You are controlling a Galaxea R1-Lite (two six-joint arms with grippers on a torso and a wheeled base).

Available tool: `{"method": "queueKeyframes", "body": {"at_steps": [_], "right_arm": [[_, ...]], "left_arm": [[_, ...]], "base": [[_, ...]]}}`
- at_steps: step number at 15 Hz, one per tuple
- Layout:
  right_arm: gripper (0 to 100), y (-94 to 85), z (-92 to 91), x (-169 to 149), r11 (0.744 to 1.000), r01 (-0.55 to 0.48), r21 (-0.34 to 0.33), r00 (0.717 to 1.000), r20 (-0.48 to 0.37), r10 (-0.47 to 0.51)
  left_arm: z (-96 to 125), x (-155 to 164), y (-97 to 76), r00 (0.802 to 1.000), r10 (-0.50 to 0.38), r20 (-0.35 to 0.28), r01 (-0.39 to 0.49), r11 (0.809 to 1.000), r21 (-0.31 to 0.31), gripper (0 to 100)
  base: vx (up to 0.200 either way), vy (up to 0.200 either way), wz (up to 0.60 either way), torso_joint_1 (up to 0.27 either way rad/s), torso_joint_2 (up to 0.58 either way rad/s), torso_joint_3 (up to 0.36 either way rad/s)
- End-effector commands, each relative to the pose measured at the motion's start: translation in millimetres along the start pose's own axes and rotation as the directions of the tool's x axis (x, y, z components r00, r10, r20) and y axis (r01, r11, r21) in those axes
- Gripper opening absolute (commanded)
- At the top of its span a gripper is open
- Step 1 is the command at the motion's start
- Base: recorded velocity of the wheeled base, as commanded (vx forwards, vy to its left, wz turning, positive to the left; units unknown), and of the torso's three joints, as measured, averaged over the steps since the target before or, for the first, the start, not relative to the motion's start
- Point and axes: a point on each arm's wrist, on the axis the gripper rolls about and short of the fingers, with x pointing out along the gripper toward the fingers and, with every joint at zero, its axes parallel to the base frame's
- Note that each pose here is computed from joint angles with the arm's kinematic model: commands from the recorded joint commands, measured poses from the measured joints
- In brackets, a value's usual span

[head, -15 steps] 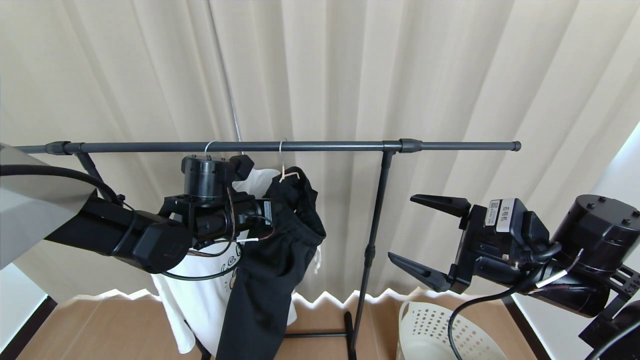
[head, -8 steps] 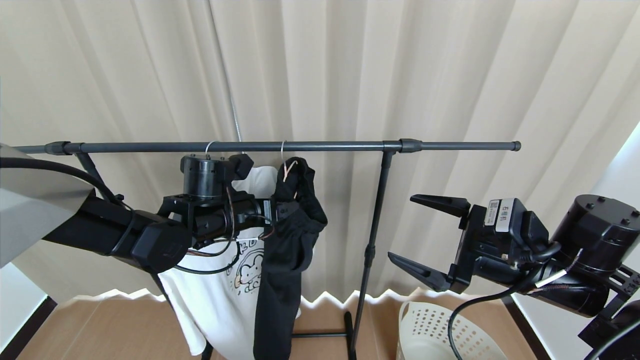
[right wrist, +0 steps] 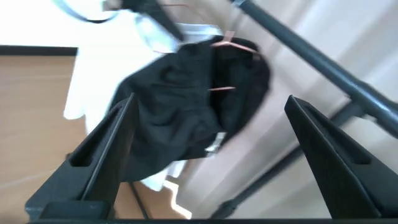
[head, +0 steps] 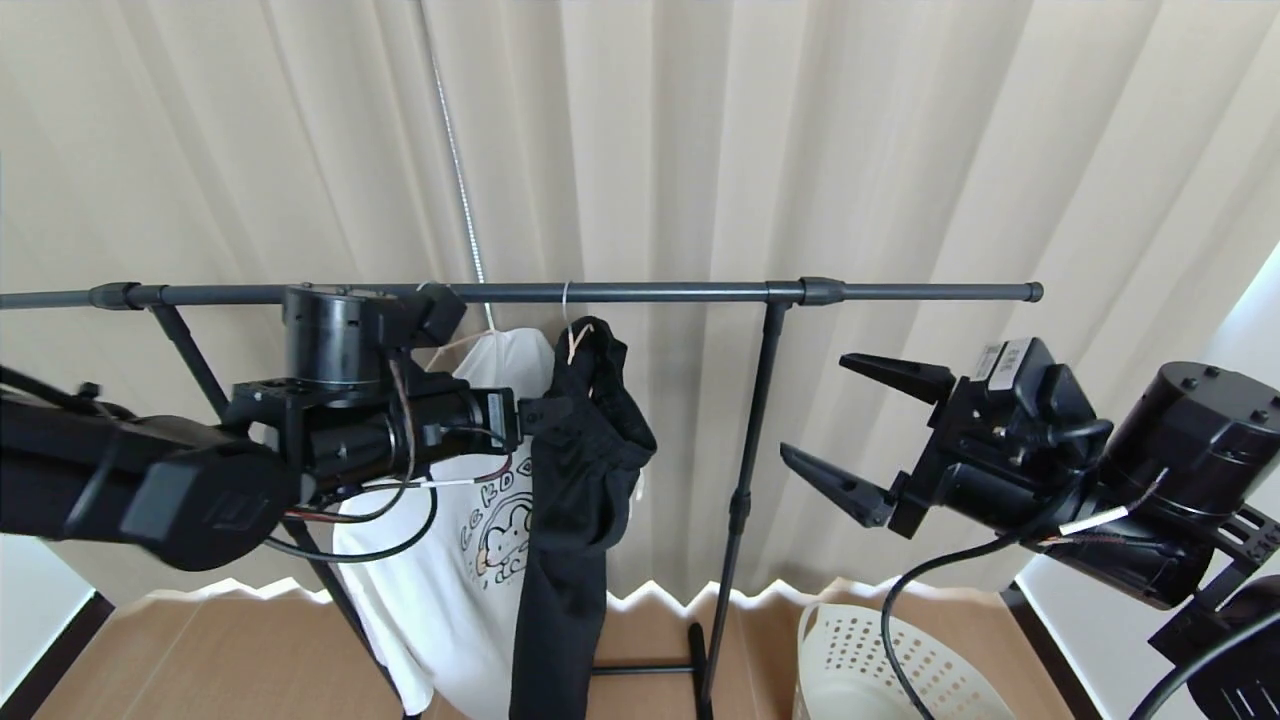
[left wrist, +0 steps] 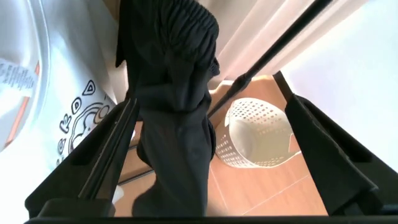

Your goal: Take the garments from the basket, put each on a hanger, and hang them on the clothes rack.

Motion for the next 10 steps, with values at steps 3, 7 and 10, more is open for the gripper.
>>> {"method": "queueKeyframes", "body": {"at_steps": [3, 7, 10], "right_arm": [[100, -29.9, 50.4, -43, 0.978, 0.196, 0.073, 0.98, -0.051, -0.192], [100, 13.3, 61.1, -119, 0.897, 0.331, 0.292, 0.901, -0.381, -0.208], [100, 55.7, 31.8, -170, 0.907, 0.325, 0.268, 0.893, -0.402, -0.202]], "left_arm": [[-15, -148, -7.5, 0.995, 0.041, 0.091, -0.051, 0.992, 0.117, 100], [-83, -224, -10.3, 0.994, 0.051, 0.101, -0.073, 0.969, 0.236, 100], [-139, -250, -6.3, 0.988, 0.064, 0.139, -0.101, 0.953, 0.284, 100]], "base": [[0.0, 0.0, 0.0, 0.0, 0.0, 0.0], [0.0, 0.0, 0.0, 0.0, 0.0, 0.0], [0.0, 0.0, 0.0, 0.0, 0.0, 0.0]]}}
